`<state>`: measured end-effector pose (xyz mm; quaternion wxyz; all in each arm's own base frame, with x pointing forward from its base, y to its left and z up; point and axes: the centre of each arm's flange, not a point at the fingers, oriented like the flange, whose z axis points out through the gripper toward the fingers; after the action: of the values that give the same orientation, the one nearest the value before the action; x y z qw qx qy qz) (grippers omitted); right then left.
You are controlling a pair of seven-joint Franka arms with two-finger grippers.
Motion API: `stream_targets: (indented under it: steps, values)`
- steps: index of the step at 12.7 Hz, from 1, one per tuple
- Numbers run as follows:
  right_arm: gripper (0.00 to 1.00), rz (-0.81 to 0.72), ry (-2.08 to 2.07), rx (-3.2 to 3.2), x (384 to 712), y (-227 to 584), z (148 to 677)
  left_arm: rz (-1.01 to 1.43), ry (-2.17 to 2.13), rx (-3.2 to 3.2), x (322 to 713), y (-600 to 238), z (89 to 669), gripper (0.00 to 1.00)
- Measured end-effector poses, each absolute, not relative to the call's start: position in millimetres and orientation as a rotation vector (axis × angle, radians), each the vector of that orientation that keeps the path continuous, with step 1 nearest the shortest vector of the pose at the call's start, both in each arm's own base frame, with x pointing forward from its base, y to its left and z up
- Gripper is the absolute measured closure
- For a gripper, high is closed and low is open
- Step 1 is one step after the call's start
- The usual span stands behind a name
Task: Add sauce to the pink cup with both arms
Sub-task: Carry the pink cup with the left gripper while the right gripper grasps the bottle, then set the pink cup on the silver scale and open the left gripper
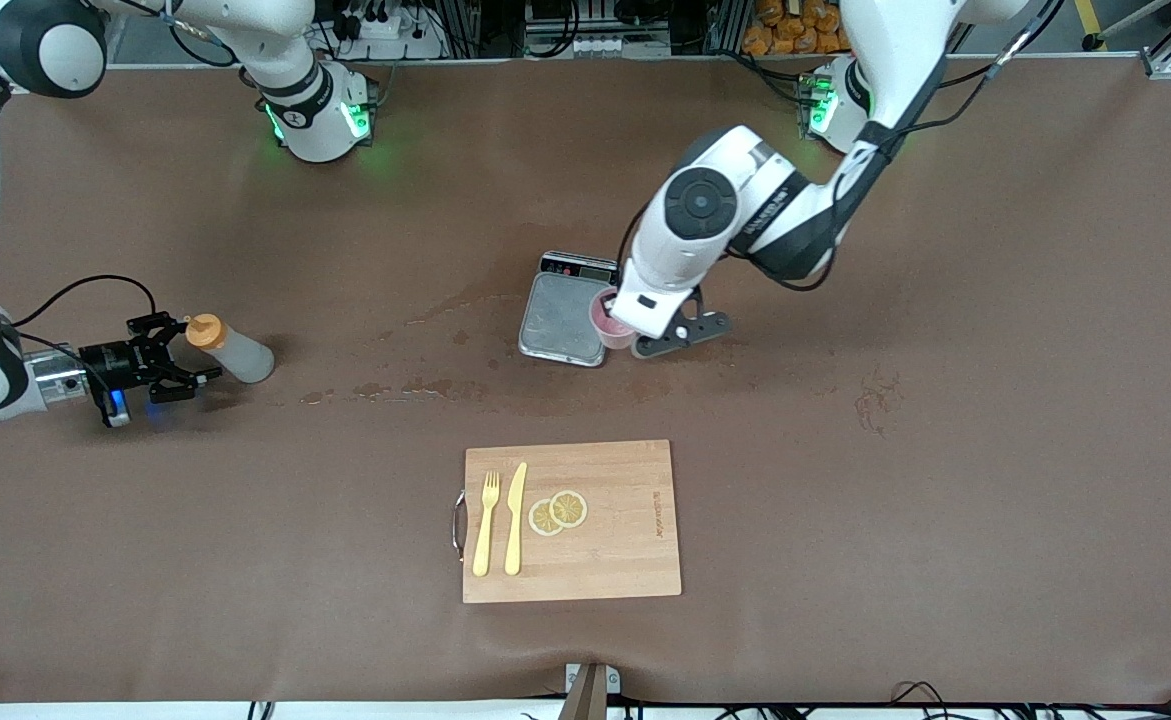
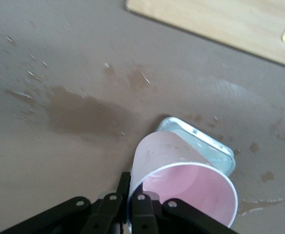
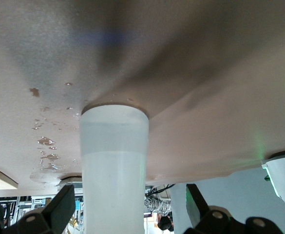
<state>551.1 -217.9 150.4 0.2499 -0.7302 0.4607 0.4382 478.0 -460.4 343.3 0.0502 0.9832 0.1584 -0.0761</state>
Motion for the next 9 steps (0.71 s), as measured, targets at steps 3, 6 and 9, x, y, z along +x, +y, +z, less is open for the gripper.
stream_targets:
  steps: [3, 6, 9]
  values:
    - [0.00, 1.214, 1.253, -1.961, 548.7, -215.0, 140.0, -0.282, 0.504, 3.001, 456.3, -491.8, 324.5, 0.96]
    - [0.04, 1.251, 1.233, -1.914, 545.9, -209.1, 134.6, -0.325, 0.520, 3.017, 433.7, -514.3, 305.5, 0.96]
    - [0.13, 1.275, 1.219, -1.888, 544.0, -205.8, 132.7, -0.348, 0.489, 3.031, 420.0, -526.7, 291.3, 0.96]
